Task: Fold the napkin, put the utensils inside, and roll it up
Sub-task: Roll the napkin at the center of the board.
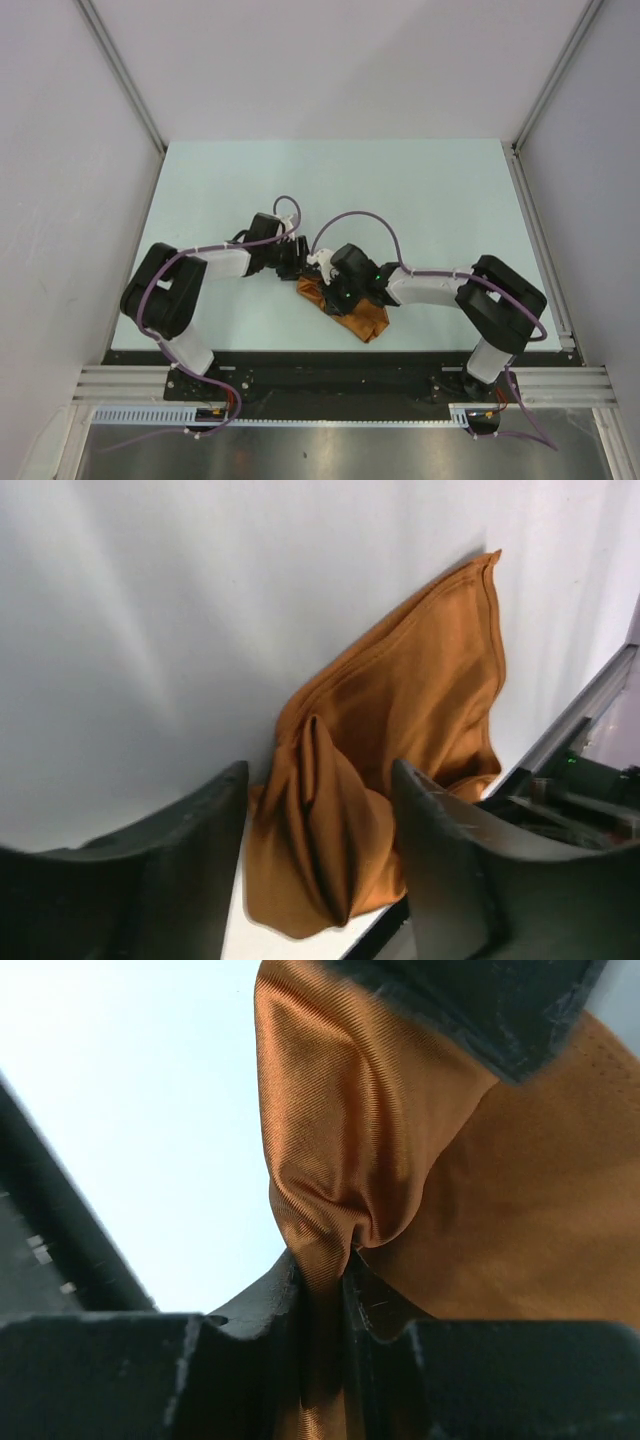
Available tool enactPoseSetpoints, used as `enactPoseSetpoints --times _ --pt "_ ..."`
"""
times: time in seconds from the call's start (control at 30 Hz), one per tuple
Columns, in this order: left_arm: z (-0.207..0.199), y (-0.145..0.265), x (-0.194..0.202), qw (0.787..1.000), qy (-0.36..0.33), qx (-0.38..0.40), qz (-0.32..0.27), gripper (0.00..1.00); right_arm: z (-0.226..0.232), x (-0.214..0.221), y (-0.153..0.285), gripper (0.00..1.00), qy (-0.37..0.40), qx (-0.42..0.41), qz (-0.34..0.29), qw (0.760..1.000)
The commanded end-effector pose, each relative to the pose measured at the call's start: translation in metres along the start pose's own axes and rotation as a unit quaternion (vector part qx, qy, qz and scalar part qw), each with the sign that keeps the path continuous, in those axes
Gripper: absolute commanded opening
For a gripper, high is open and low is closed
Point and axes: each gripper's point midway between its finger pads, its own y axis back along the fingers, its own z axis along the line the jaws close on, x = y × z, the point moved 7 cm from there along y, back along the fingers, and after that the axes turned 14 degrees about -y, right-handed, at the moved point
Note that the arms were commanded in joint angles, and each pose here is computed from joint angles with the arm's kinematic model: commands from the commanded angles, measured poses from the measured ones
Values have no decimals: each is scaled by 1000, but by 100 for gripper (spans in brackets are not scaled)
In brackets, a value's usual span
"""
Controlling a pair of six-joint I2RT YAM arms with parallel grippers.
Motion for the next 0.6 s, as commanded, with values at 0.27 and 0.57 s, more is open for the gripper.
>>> enactPoseSetpoints --times 0.27,0.57 --pt "11 49 -39 991 -30 -99 -86 77 -11 8 -5 12 -169 -304 82 934" --pt "-7 55 -22 987 -88 -59 -118 78 -44 10 -9 10 -237 -328 80 911"
